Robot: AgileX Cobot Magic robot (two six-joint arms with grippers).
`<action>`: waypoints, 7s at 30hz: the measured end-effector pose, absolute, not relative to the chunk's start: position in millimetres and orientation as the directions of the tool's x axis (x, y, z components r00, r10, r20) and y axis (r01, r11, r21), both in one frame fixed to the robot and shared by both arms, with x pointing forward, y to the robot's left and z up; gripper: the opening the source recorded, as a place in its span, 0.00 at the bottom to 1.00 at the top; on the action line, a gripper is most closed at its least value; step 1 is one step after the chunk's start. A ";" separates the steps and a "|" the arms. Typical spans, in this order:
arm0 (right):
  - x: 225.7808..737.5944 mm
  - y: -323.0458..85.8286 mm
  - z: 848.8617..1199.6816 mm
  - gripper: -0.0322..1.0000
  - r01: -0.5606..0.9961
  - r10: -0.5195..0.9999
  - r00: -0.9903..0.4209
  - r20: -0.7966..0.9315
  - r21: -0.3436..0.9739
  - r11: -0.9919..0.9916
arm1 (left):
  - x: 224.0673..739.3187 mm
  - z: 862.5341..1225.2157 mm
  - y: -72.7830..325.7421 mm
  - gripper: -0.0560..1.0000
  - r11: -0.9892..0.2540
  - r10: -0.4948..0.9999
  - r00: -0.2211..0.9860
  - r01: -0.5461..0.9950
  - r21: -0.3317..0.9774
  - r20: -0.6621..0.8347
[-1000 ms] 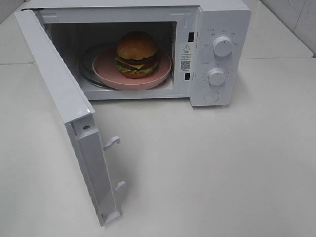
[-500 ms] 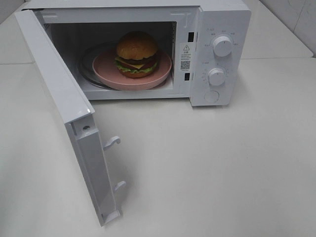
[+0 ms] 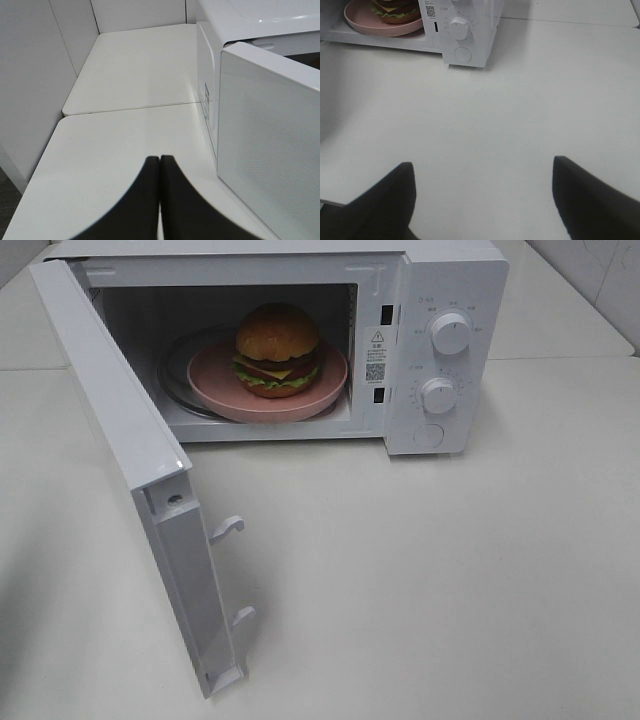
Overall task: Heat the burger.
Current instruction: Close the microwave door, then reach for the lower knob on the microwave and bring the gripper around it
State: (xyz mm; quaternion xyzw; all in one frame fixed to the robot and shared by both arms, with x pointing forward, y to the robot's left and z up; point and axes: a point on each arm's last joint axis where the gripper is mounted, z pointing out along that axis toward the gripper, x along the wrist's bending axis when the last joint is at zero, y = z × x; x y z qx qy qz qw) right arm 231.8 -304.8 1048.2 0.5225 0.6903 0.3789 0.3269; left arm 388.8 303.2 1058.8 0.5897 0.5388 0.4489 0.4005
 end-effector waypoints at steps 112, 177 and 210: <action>231.8 -304.9 1048.3 0.73 0.473 0.969 -0.239 -0.055 0.865 0.166 | 598.7 993.6 27.3 0.05 -0.509 0.717 0.669 0.311 0.802 0.196; 231.8 -304.9 1048.3 0.73 0.473 0.969 -0.239 -0.055 0.865 0.166 | 337.2 1125.0 303.5 0.05 -0.016 0.997 -0.031 0.799 0.601 0.068; 231.8 -304.9 1048.3 0.73 0.473 0.969 -0.239 -0.055 0.865 0.166 | 228.5 1055.2 302.5 0.05 -0.181 0.979 0.164 0.451 0.874 0.119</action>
